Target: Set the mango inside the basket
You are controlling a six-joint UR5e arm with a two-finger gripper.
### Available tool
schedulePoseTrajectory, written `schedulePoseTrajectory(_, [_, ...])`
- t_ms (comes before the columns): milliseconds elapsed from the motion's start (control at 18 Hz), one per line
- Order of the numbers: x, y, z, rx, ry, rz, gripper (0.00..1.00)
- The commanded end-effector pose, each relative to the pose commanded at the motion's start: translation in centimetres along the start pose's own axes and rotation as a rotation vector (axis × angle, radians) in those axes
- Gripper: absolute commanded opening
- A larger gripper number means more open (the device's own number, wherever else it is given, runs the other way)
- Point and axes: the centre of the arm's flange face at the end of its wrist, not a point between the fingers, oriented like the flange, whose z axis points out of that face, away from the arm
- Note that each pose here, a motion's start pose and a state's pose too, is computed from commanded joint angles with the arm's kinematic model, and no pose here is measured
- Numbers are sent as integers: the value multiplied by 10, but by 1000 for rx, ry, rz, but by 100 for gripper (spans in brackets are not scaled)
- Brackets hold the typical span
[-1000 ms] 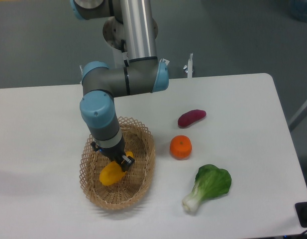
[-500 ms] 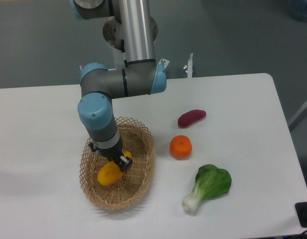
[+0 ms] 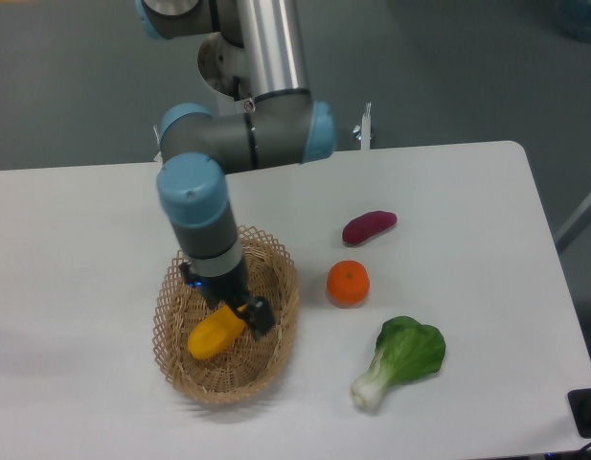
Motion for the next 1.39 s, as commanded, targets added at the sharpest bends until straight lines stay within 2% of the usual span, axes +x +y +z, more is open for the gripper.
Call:
schedulePoseTrajectory(278, [-76,50,-60,27,53,19,100])
schedulePoseTrajectory(556, [-108,111,-81,-1,65,109,100])
schedulePoseTrajectory(778, [-122,145,-77,-25,99,172,100])
schedulePoseTrajectory(1000, [-127,162,-88,-26,93,205,100])
schedulePoseTrajectory(1389, [-127,163,-86,-27,96,206,100])
